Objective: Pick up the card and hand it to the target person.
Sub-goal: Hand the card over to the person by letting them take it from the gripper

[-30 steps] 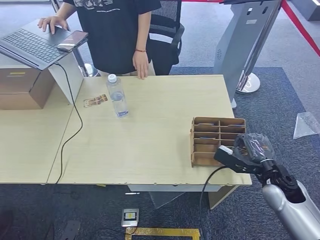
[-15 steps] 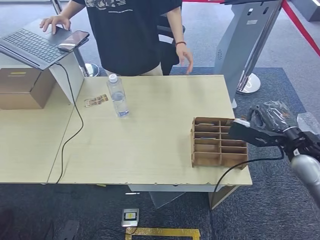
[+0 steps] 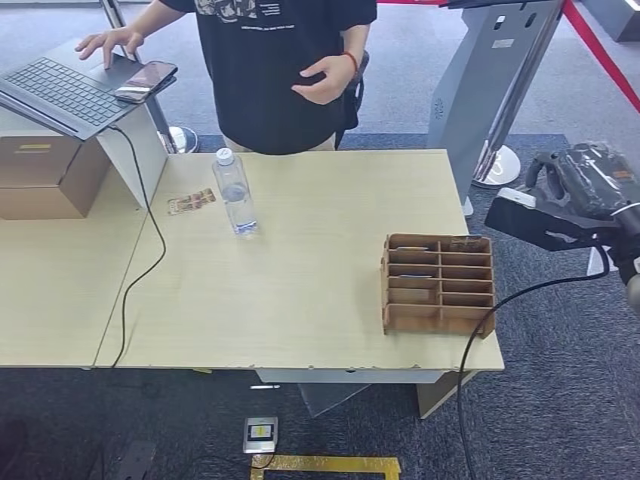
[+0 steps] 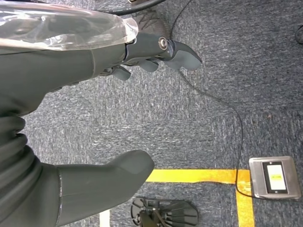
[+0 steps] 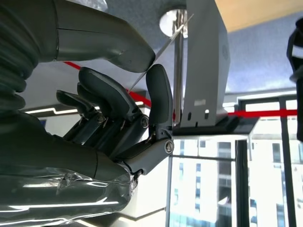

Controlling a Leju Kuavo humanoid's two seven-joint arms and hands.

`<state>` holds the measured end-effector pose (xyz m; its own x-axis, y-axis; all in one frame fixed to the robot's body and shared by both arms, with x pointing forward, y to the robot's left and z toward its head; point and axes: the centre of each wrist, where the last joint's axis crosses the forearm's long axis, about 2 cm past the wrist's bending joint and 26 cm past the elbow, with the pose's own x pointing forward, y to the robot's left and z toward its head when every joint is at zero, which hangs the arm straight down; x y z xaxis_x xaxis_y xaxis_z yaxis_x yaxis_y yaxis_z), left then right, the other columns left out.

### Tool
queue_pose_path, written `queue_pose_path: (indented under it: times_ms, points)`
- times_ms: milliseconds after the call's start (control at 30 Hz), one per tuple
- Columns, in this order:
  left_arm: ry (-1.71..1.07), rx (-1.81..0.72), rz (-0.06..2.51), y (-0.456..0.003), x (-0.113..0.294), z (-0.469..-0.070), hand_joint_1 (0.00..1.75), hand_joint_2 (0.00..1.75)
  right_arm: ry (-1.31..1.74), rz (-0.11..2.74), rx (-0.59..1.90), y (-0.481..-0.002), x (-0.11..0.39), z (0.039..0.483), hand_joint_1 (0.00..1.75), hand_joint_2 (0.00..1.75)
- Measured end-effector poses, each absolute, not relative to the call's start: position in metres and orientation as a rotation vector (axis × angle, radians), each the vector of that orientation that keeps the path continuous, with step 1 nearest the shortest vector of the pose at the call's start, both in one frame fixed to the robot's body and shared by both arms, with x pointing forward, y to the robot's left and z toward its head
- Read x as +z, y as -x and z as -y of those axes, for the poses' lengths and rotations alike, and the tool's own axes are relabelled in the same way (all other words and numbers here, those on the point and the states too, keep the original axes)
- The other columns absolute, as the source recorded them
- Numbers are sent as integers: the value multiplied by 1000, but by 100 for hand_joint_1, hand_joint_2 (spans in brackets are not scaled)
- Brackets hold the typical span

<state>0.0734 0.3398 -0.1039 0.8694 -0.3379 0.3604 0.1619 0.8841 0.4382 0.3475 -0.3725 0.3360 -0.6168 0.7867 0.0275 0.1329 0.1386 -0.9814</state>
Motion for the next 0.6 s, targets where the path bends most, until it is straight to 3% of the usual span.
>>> queue_pose_path:
  times_ms: [600]
  points:
    - [-412,-276,464,-77,-104,-334,0,175,1338,2115,1306,-380,336,357,175,175]
